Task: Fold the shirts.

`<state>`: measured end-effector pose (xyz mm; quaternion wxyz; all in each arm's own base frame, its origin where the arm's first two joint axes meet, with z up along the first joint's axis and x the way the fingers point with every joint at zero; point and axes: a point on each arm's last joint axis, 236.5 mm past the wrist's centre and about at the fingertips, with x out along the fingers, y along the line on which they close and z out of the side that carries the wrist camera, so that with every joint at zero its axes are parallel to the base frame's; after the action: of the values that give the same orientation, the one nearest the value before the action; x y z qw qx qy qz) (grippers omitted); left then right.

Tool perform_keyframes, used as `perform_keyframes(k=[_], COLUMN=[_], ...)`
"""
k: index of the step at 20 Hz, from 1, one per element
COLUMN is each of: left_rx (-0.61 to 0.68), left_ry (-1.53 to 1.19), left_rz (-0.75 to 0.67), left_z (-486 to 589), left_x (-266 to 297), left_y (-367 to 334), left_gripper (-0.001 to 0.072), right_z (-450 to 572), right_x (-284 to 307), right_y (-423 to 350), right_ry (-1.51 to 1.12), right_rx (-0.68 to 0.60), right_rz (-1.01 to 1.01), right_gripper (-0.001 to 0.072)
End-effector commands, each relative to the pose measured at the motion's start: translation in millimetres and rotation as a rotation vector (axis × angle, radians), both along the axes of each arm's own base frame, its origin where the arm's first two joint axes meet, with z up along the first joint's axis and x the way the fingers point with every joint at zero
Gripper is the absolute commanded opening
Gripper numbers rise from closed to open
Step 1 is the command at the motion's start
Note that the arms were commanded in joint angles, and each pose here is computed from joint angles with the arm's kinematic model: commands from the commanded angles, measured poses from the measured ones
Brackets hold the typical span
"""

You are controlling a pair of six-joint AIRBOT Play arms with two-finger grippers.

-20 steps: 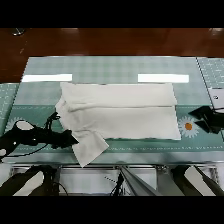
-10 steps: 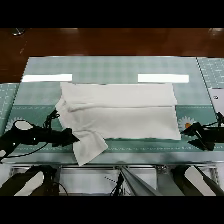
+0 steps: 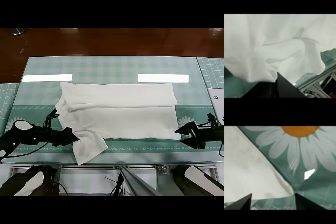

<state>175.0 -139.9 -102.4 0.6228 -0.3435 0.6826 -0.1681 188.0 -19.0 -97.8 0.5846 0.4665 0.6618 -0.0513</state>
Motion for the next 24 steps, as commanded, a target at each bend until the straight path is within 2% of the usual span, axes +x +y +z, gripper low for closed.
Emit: perform_keyframes(k=[1, 7, 10, 11, 12, 13, 17, 21, 24], left_rx=[0.0, -0.004, -0.008, -0.01, -0.014, -0.013, -0.019, 0.047, 0.046], left_ry=[-0.002, -0.003, -0.004, -0.004, -0.004, -0.009, -0.123, -0.265, -0.283], left_rz=[0.001, 0.005, 0.01, 0.012, 0.014, 0.014, 0.021, 0.054, 0.087], left_z=[0.3, 1.0, 1.5, 2.0, 2.7, 3.7, 38.5, 72.5, 88.0], left_x=[0.5, 1.4, 2.5, 2.7, 3.1, 4.9, 49.6, 118.4, 169.5], left_y=[-0.1, -0.8, -1.3, -1.8, -2.2, -1.9, 7.7, 29.4, 37.1], left_gripper=[0.0028, 0.0028, 0.0028, 0.0028, 0.0028, 0.0028, 0.0028, 0.0027, 0.0027], right_z=[-4.8, 6.6, -2.4, -4.7, -2.8, 2.0, 35.7, 76.1, 90.2], right_x=[7.3, 42.1, 44.0, 46.5, 50.1, 55.8, 91.0, 137.8, 170.0], right_y=[3.7, 9.5, 21.1, 23.6, 25.5, 25.5, 6.1, -14.0, -10.1], right_ry=[-0.009, -0.15, -0.152, -0.158, -0.171, -0.196, -0.29, -0.436, -0.505], right_rx=[0.036, 0.084, 0.024, -0.001, -0.01, -0.018, -0.067, -0.128, -0.092], right_rz=[-0.021, -0.074, 0.032, 0.066, 0.089, 0.121, 0.141, 0.106, 0.097], right_gripper=[0.0621, 0.0619, 0.0611, 0.0465, 0.0135, 0.0022, 0.0022, 0.0022, 0.0022])
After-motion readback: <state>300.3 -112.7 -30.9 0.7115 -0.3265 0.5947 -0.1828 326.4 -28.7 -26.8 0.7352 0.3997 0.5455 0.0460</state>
